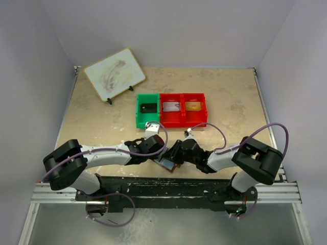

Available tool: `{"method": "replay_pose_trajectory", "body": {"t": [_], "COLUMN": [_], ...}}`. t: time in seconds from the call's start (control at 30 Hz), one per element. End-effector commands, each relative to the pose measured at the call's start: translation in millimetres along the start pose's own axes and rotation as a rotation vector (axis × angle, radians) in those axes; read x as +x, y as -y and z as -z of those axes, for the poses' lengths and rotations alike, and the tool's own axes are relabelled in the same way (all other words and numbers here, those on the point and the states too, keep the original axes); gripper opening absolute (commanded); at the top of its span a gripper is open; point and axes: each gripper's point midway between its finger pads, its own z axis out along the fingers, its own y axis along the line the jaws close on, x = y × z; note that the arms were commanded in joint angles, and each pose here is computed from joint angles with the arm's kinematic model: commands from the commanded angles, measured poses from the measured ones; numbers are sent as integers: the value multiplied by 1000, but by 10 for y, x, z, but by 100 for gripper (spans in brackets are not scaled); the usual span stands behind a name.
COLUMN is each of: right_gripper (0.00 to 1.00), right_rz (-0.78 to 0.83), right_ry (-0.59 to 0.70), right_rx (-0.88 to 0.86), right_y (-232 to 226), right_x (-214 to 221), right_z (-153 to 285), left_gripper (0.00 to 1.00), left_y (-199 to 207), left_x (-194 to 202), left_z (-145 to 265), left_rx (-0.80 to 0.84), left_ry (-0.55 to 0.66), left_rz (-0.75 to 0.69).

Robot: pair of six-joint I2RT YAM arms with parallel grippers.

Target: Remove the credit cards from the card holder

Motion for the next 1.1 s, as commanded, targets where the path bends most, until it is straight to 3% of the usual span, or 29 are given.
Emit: {"method": "replay_pose_trajectory", "body": {"t": [0.0,0.2,0.47,1.07], "right_gripper": [25,20,1,0], "right_rz": [-1,-44,-28,-15], "right_ry": [-8,-1,15,-1], "right_rx": [-37,-22,-25,-18], "right_y": [-97,-86,-98,12], "right_x": [-24,-36,-71,-39], "right_z": [-20,-76,-29,165], "left_gripper": [16,10,9,7], "left_y": [98,61,-67,-109], "left_x": [160,215,229,292], "left_z": [4,36,72,45], "left_rx": [79,85,42,31], "left_ry": [-59,-71,-66,-73], "left_rz": [-19,-12,-14,-7]}}
